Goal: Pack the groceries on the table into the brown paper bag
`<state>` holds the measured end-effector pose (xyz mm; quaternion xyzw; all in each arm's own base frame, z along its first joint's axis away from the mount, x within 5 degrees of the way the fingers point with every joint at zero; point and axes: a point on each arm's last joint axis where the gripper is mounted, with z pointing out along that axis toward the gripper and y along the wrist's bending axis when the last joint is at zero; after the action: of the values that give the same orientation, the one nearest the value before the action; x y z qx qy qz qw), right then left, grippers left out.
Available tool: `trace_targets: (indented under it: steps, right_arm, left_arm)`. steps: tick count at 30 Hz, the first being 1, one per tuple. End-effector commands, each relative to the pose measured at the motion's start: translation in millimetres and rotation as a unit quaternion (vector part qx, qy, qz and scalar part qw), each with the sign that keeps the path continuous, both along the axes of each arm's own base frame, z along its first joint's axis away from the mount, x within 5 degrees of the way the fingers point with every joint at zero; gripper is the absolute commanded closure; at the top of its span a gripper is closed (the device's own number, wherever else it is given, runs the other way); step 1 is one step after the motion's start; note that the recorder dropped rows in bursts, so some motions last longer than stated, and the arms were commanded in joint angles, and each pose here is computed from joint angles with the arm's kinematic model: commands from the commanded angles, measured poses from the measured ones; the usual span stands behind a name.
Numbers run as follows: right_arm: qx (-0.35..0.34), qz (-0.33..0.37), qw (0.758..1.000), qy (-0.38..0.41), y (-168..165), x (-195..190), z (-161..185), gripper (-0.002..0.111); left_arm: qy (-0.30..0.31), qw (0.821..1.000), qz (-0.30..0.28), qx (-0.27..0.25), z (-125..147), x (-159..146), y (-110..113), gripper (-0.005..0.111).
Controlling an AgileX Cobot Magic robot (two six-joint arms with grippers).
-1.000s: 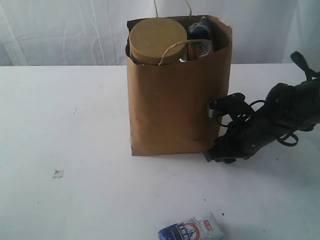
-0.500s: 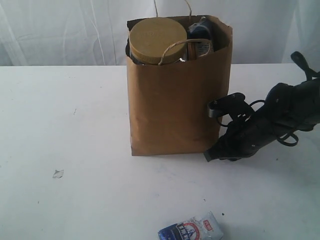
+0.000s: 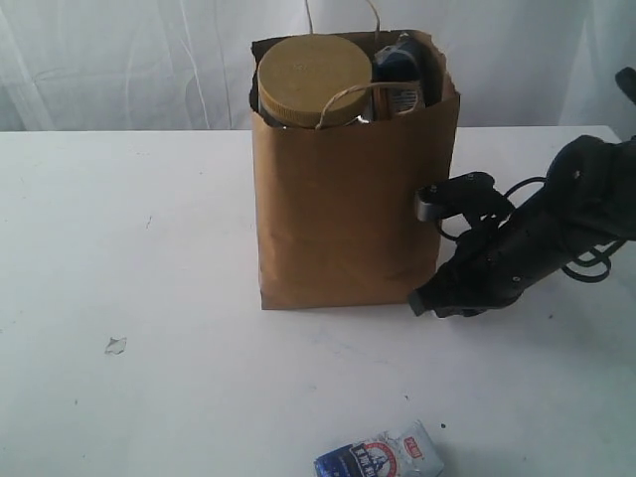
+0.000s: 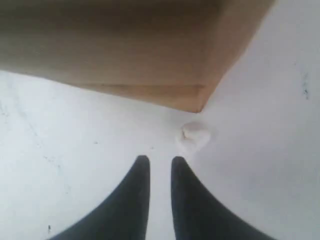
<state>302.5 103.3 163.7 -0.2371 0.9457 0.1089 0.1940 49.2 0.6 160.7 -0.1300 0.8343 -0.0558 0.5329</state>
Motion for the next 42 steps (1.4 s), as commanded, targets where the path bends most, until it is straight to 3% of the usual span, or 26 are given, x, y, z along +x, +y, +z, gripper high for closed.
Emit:
trace_targets:
  steps: [1, 4, 9, 12, 17, 32, 42]
  right_arm:
    - [0.001, 0.002, 1.0, -0.008, 0.1, -1.0, 7.0, 0.093]
    - [-0.002, -0.005, 1.0, -0.018, -0.2, 3.9, 0.7, 0.09]
    - [-0.009, -0.005, 1.0, -0.022, -0.3, 7.7, -7.2, 0.062]
    - [-0.011, -0.016, 0.998, -0.054, -1.3, 13.9, -6.2, 0.057]
    - [-0.016, -0.031, 0.995, -0.091, -2.7, 22.4, -9.1, 0.057]
    - [-0.021, -0.019, 0.999, -0.031, 0.9, 18.0, -32.4, 0.062]
    - [-0.022, -0.017, 0.999, -0.029, 0.9, 17.5, -32.7, 0.083]
  left_arm:
    - [0.01, 1.0, -0.004, -0.003, -2.6, -1.0, -0.8, 0.107]
    - [0.01, 1.0, -0.004, -0.003, -2.6, -1.0, -0.8, 0.107]
    - [0.01, 1.0, -0.004, -0.003, -2.6, -1.0, -0.8, 0.107]
    - [0.01, 1.0, -0.004, -0.003, -2.6, -1.0, -0.8, 0.107]
    - [0.01, 1.0, -0.004, -0.003, -2.6, -1.0, -0.8, 0.107]
    - [0.01, 1.0, -0.004, -0.003, -2.6, -1.0, -0.8, 0.107]
    - [0.01, 1.0, -0.004, -0.003, -2.6, -1.0, -0.8, 0.107]
